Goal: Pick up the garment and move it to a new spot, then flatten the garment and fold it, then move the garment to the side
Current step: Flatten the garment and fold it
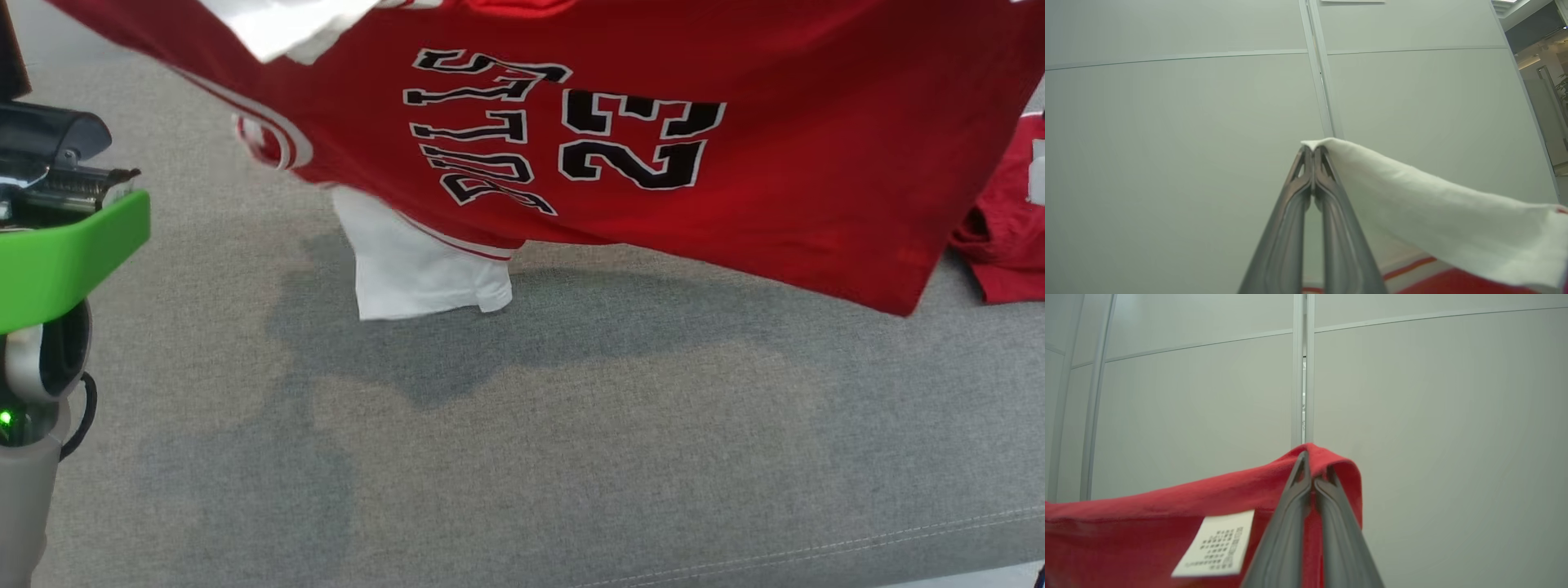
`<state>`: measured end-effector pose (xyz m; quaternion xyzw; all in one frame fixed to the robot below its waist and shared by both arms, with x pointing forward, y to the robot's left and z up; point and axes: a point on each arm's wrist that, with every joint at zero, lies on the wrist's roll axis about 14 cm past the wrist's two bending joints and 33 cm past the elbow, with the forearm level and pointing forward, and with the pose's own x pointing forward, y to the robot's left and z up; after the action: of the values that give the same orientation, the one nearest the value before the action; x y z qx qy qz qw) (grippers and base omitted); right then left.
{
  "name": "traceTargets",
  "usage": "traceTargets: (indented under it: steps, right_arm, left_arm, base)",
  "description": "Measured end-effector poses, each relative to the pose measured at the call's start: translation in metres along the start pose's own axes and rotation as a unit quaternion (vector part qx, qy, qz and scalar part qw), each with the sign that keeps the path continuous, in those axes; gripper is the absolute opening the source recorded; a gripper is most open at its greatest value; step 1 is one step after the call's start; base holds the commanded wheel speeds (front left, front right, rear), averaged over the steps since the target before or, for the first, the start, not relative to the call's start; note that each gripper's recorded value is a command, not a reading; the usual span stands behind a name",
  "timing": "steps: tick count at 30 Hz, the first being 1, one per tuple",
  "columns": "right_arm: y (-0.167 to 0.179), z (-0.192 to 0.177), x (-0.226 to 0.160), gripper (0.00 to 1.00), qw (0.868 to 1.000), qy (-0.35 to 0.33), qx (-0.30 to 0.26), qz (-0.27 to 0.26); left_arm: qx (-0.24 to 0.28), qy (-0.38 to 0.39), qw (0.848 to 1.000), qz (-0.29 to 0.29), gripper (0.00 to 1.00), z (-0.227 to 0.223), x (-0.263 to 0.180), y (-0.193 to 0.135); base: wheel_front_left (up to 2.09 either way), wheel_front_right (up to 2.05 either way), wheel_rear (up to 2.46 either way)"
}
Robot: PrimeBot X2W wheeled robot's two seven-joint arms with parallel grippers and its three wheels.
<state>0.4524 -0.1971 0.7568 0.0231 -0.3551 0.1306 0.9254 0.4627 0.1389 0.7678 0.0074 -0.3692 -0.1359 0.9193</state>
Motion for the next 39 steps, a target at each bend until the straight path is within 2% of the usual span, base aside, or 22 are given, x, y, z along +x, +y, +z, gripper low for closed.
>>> traceTargets:
  steps: [11, 22, 28, 32, 35, 39]
  right_arm:
    - [-0.002, -0.03, 0.018, 0.0, 1.0, 0.025, 0.018, 0.003]
    - [-0.004, -0.064, 0.091, 0.0, 0.999, 0.001, 0.029, 0.015]
    - [-0.003, -0.09, 0.128, 0.0, 0.998, 0.011, 0.062, -0.01]
    - [-0.006, -0.085, 0.149, 0.0, 0.994, -0.014, 0.102, -0.041]
    - [-0.008, -0.088, 0.155, 0.0, 0.989, -0.025, 0.133, -0.064]
    - [-0.001, -0.116, 0.151, 0.0, 0.988, 0.009, 0.137, -0.067]
  left_arm:
    - [-0.017, -0.008, 1.0, -0.01, 0.0, -0.013, 0.022, 0.0]
    - [-0.011, -0.008, 0.999, -0.031, 0.0, -0.057, 0.081, 0.009]
    - [-0.004, 0.026, 1.0, 0.001, 0.0, -0.089, 0.104, 0.037]
    - [-0.009, 0.062, 0.998, 0.025, 0.0, -0.117, 0.11, 0.054]
    - [-0.018, 0.066, 0.997, 0.047, 0.0, -0.124, 0.117, 0.067]
    - [-0.03, 0.085, 0.994, 0.055, 0.0, -0.142, 0.114, 0.069]
  base:
    - [0.0, 0.0, 0.0]
    - [0.0, 0.0, 0.0]
    - [0.0, 0.0, 0.0]
    - [0.0, 0.0, 0.0]
    - [0.0, 0.0, 0.0]
    - [0.0, 0.0, 0.0]
